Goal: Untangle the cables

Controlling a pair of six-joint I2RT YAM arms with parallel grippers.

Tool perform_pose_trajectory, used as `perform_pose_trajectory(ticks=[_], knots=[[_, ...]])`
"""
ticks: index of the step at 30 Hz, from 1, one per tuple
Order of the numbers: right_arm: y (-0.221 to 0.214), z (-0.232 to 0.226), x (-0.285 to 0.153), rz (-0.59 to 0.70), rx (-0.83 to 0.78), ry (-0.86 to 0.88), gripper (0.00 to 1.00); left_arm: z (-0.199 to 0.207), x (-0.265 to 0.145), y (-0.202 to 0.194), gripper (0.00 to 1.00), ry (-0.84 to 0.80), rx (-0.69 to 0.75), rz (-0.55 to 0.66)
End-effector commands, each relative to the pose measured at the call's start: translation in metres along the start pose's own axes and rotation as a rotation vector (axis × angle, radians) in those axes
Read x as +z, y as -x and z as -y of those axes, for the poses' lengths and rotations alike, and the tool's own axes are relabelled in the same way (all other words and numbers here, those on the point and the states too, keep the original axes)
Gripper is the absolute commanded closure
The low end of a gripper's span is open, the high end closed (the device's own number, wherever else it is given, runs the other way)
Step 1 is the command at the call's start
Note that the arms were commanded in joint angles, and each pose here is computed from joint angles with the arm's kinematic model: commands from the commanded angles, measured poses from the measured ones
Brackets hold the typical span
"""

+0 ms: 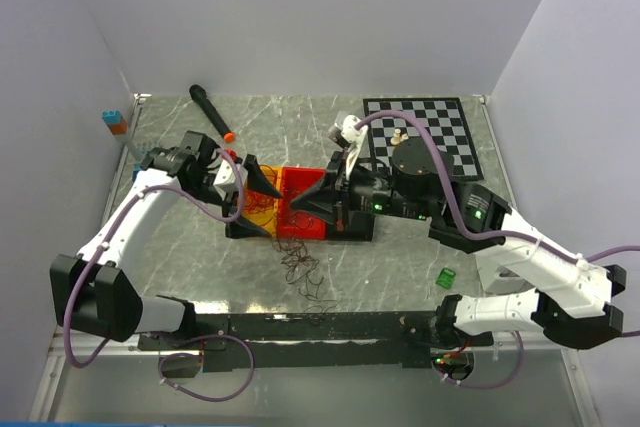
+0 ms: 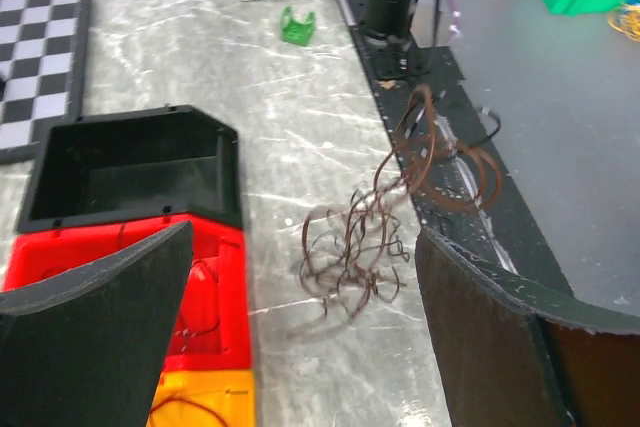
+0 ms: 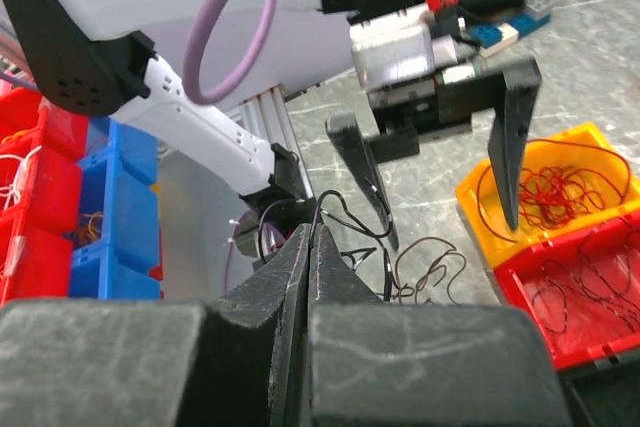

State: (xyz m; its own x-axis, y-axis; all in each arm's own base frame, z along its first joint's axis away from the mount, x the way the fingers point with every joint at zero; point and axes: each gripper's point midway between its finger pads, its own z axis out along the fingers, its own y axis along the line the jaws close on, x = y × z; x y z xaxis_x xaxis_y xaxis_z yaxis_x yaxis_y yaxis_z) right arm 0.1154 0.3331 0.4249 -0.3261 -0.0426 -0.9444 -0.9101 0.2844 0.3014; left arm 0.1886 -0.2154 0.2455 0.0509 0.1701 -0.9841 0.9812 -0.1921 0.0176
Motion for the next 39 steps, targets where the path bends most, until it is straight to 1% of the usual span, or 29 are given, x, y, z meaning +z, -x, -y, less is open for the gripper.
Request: perform_pose_trajectory(ticks=[1,3,5,7,8,9,11,13,16,19,21,23,26,31,35,38,39], knots=[[0.033,-0.02,0.001,0.086,-0.019,0.08,1.0,0.008,0.009,0.017,0.03,-0.057,0.078,0.08],[0.035,-0.02,0.003,0.087,-0.021,0.082,1.0,0.01,0.009,0.016,0.01,-0.068,0.067,0.084],[0.038,-0.022,0.004,0.093,-0.023,0.088,1.0,0.009,0.01,0.013,0.1,-0.075,0.056,0.073],[0.04,-0.022,0.003,0.097,-0.028,0.086,1.0,0.009,0.011,0.008,0.23,-0.078,0.065,0.051],[0.04,-0.022,0.003,0.096,-0.029,0.084,1.0,0.009,0.01,0.005,0.38,-0.077,0.065,0.042],[0.041,-0.021,0.002,0.099,-0.032,0.081,1.0,0.009,0.01,0.004,0.51,-0.077,0.071,0.033],[0.041,-0.018,-0.002,0.099,-0.041,0.064,1.0,0.01,0.009,0.001,0.73,-0.077,0.071,0.011],[0.044,-0.016,-0.009,0.111,-0.056,0.042,1.0,0.012,0.007,-0.004,0.99,-0.076,0.081,-0.013],[0.053,-0.01,-0.022,0.134,-0.083,0.001,1.0,0.009,0.006,-0.015,0.99,-0.056,0.07,-0.057],[0.069,-0.006,-0.042,0.174,-0.119,-0.052,1.0,0.004,0.003,-0.028,0.99,-0.012,0.09,-0.121],[0.081,-0.002,-0.058,0.208,-0.147,-0.102,1.0,-0.001,-0.001,-0.04,0.99,0.037,0.133,-0.19],[0.094,0.0,-0.075,0.239,-0.176,-0.142,1.0,-0.003,-0.006,-0.058,0.99,0.047,0.128,-0.272],[0.109,0.001,-0.095,0.27,-0.209,-0.187,1.0,-0.008,-0.013,-0.077,0.99,0.089,0.122,-0.346],[0.127,0.003,-0.123,0.324,-0.24,-0.247,1.0,-0.007,-0.02,-0.109,0.99,0.103,0.105,-0.458],[0.132,0.006,-0.131,0.34,-0.247,-0.275,1.0,-0.005,-0.025,-0.129,0.99,0.121,0.118,-0.544],[0.134,0.009,-0.133,0.348,-0.244,-0.293,1.0,-0.004,-0.029,-0.14,0.99,0.138,0.111,-0.581],[0.135,0.011,-0.133,0.344,-0.268,-0.304,1.0,-0.004,-0.031,-0.143,0.99,0.14,0.115,-0.595]])
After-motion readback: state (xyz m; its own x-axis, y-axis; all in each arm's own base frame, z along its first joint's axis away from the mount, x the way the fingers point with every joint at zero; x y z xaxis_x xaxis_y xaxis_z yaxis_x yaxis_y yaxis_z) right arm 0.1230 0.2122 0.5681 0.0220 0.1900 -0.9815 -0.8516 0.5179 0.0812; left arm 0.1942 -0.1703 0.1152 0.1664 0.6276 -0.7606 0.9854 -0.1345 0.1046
